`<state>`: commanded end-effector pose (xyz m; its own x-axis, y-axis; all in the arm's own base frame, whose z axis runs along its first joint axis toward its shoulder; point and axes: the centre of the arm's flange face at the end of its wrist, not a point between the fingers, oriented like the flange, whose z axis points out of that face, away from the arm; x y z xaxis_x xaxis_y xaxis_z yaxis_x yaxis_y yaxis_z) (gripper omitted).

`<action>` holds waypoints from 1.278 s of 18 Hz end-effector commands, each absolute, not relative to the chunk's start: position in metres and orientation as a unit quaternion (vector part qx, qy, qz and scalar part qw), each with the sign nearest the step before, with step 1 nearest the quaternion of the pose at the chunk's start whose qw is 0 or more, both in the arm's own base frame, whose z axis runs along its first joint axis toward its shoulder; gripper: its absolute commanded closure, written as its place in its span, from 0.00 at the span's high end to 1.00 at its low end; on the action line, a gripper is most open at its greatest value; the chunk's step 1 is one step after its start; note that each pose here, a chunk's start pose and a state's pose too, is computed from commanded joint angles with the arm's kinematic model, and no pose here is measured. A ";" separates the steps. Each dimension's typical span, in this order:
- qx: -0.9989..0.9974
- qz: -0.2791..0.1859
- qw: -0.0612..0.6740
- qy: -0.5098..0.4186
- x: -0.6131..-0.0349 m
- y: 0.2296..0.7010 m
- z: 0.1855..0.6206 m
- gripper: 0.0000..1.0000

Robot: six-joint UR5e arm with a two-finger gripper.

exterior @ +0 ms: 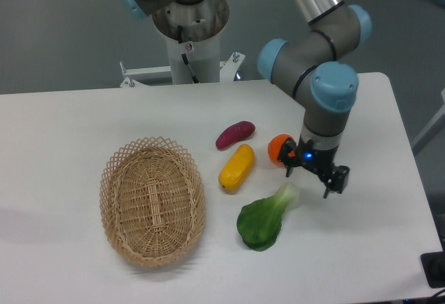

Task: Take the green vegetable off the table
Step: 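Move the open gripper over the green bok choy and lower it, then close the gripper on the bok choy stem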

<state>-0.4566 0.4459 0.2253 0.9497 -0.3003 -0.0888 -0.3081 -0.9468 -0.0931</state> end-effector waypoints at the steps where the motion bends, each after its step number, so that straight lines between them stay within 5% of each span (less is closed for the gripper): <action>1: -0.986 0.037 0.046 0.155 -0.454 0.445 0.221 1.00; 14: -0.985 0.045 0.047 0.158 -0.446 0.451 0.193 1.00; 15: -0.985 0.047 0.048 0.159 -0.445 0.450 0.191 0.96; 19: -0.984 0.055 0.051 0.162 -0.444 0.450 0.192 0.56; 23: -0.984 0.060 0.054 0.161 -0.447 0.451 0.197 0.37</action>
